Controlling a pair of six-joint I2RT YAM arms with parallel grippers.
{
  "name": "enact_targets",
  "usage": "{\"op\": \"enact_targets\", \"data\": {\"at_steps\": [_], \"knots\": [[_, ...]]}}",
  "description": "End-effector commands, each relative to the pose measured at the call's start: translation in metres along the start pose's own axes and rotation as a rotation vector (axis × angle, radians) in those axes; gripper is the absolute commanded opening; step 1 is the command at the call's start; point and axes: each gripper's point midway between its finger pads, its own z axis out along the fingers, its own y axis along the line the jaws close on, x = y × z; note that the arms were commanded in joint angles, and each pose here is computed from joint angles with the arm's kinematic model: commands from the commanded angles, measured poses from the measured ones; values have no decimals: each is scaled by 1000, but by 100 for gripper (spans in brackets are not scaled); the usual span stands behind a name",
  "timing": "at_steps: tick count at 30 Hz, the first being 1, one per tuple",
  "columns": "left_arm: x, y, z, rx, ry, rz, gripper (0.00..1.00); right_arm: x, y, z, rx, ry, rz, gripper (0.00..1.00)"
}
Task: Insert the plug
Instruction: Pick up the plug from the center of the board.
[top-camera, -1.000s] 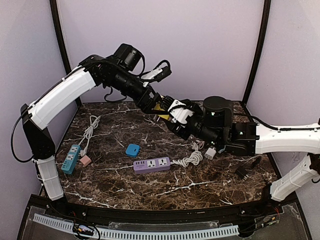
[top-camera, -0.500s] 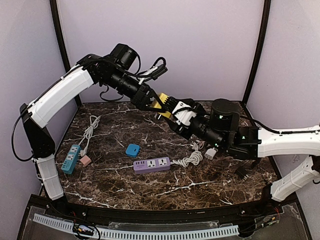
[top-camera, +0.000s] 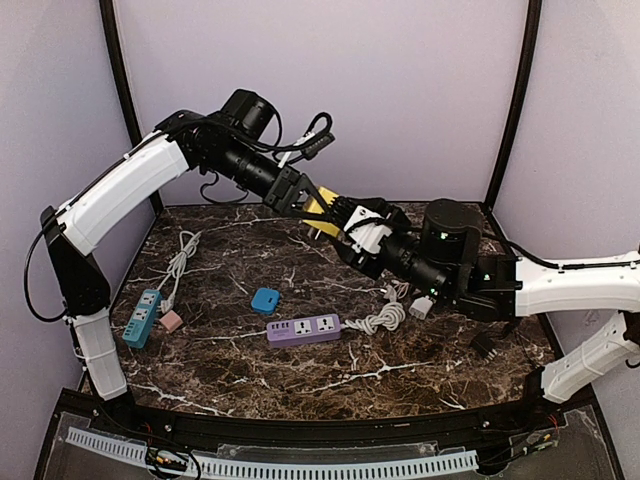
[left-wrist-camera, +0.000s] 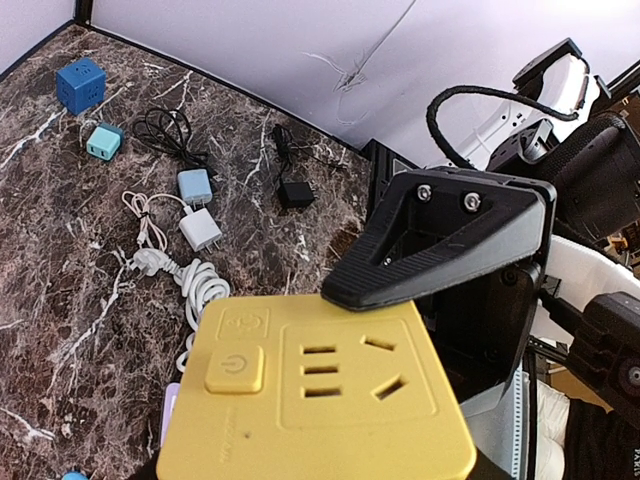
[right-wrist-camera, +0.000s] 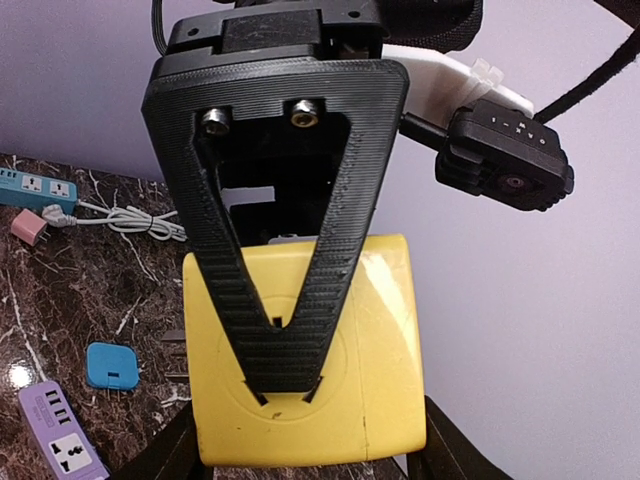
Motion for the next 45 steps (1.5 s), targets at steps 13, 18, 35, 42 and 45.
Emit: {"op": "enact_targets", "data": {"at_steps": [13,18,35,42,45], "knots": [[1,66,-33,-605,118,339,1,37,-67,-25,-201,222,1203,97],[2,63,-21,-624,150,394,1,32,-59,-3,-310,275,1319,99],[6,56,-1,-591,171,432,1,26,-9,55,-633,300,1438,93],[6,61,1,-606,177,445,1,32,4,67,-684,326,1473,79],[7,62,1,-608,184,446,1,33,5,66,-685,325,1477,49]]}}
